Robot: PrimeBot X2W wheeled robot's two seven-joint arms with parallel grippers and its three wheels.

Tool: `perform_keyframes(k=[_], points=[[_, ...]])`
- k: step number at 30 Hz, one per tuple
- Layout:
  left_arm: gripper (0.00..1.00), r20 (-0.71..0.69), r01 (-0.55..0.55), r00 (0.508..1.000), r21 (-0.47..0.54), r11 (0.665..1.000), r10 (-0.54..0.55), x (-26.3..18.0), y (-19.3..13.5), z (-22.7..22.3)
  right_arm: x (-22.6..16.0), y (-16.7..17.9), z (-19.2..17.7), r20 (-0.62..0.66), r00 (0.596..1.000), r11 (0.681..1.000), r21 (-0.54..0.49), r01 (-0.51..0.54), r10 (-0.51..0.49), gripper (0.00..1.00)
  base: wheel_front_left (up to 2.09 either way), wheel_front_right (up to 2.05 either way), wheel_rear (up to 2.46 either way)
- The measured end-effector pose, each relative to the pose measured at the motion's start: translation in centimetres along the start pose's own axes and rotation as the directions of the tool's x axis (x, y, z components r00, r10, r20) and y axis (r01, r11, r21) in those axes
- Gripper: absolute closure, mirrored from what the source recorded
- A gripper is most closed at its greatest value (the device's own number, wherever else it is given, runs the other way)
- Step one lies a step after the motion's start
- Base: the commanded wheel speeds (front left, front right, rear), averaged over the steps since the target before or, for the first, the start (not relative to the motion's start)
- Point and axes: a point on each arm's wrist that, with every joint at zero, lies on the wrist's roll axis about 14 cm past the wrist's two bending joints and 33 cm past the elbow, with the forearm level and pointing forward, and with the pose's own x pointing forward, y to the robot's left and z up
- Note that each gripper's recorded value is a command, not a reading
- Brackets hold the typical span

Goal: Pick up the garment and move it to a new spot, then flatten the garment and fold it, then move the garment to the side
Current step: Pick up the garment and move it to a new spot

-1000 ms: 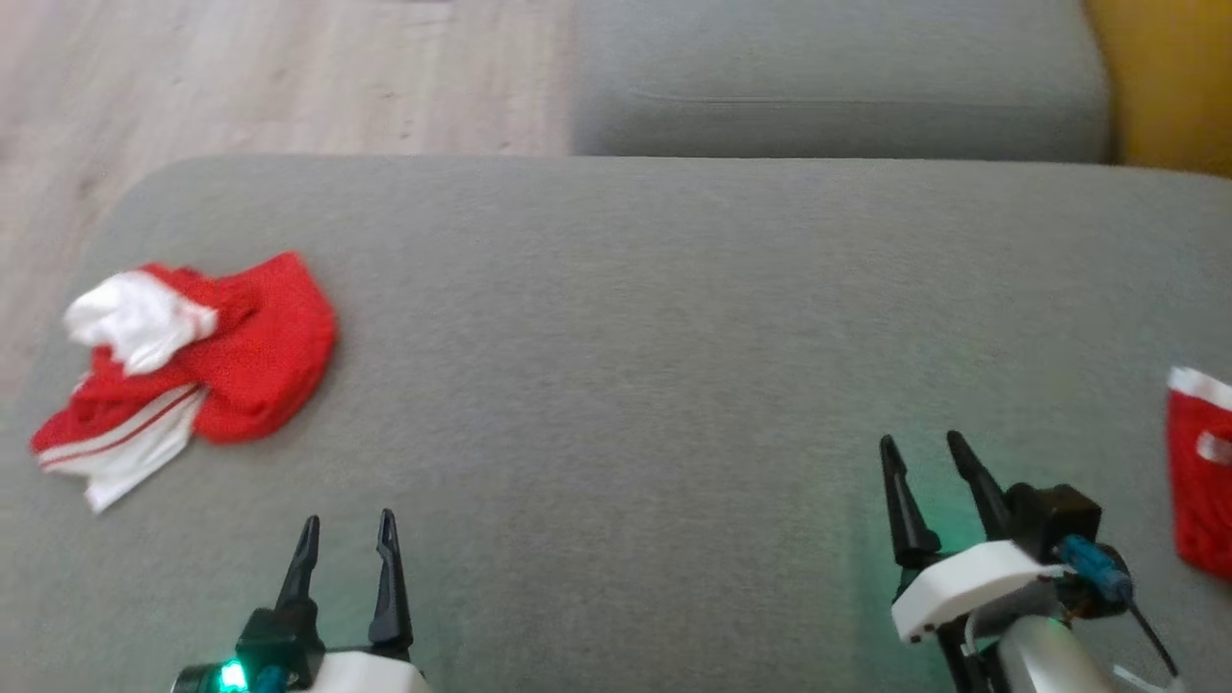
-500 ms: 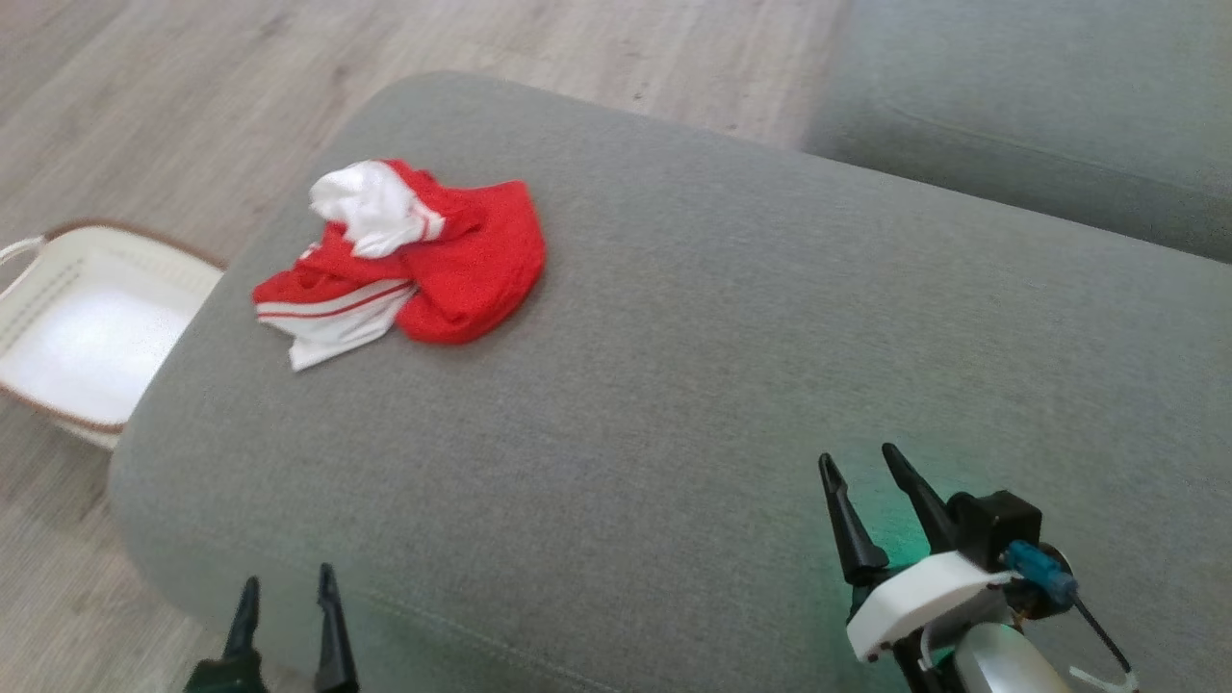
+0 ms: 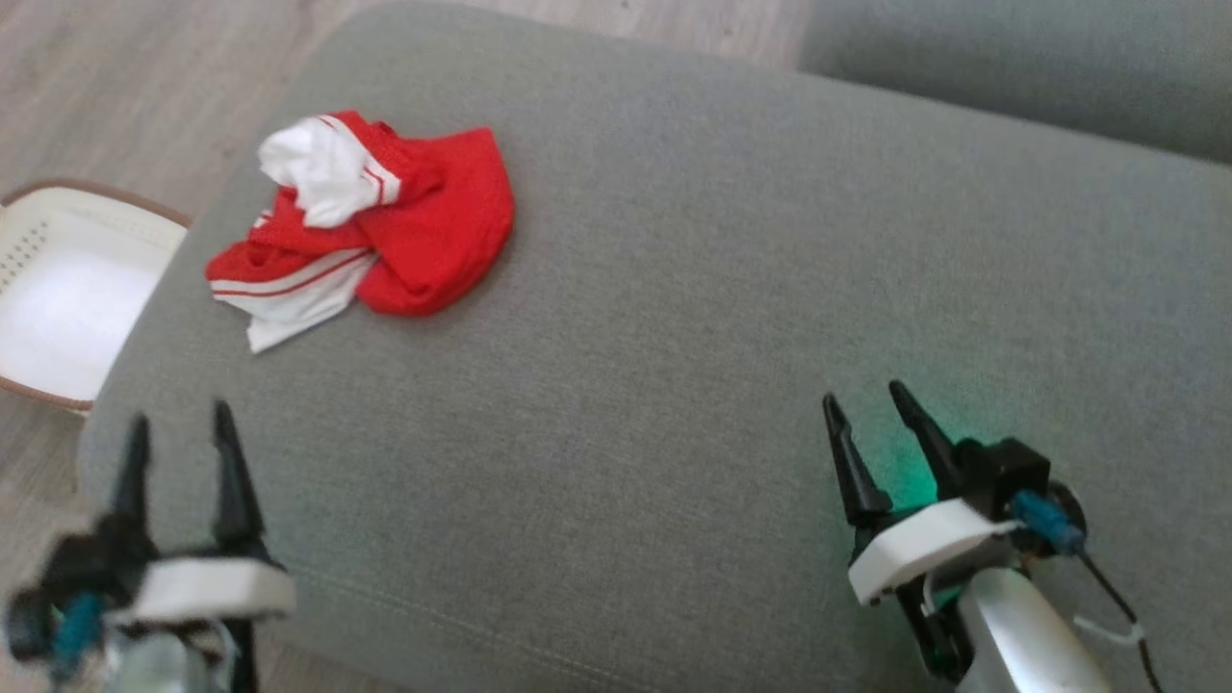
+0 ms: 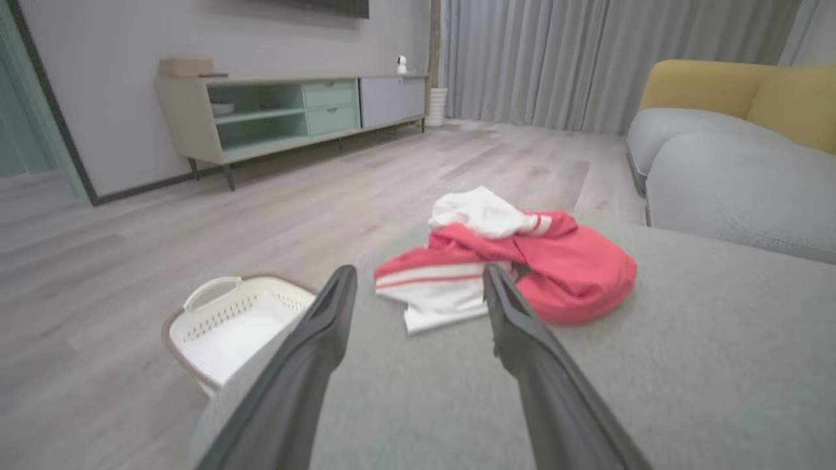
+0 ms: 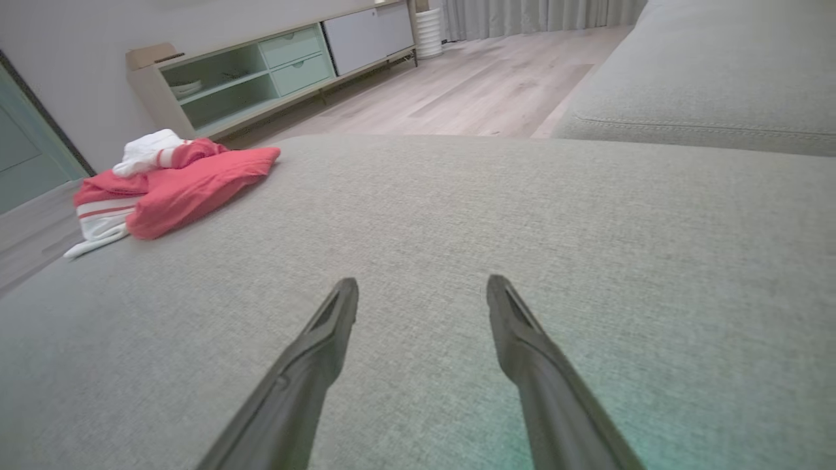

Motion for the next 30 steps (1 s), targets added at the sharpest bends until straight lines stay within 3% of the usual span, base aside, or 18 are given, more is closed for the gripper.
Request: perform_keyframes(k=[7, 13, 19, 23, 30], points=[[0.00, 0.097, 0.074, 0.992, 0.100, 0.992, -0.084, 7.4, -1.5, 4.9, 1.5, -2.5, -0.4, 0.009, 0.999, 0.999, -0.016, 0.034, -0.034, 0.00, 0.00, 0.00, 0.00], [0.00, 0.073, 0.152, 0.984, 0.141, 0.978, -0.163, 13.8, -4.8, 5.5, 3.0, -5.1, -0.3, 0.033, 0.997, 0.998, -0.014, 0.064, -0.064, 0.00, 0.00, 0.00, 0.00], [0.00, -0.092, 0.222, 0.973, 0.130, 0.966, -0.211, 17.7, -8.0, 1.0, 3.5, -7.8, 0.0, 0.064, 0.993, 0.994, -0.028, 0.102, -0.100, 0.00, 0.00, 0.00, 0.00], [0.00, -0.188, 0.191, 0.967, 0.099, 0.977, -0.170, 19.4, -7.7, -2.1, 3.3, -9.7, 0.1, 0.083, 0.987, 0.990, -0.029, 0.138, -0.135, 0.00, 0.00, 0.00, 0.00], [0.00, -0.343, 0.111, 0.938, 0.142, 0.984, -0.056, 19.8, -6.2, -7.5, 2.7, -11.8, 0.0, 0.098, 0.980, 0.982, -0.047, 0.180, -0.175, 0.00, 0.00, 0.00, 0.00]])
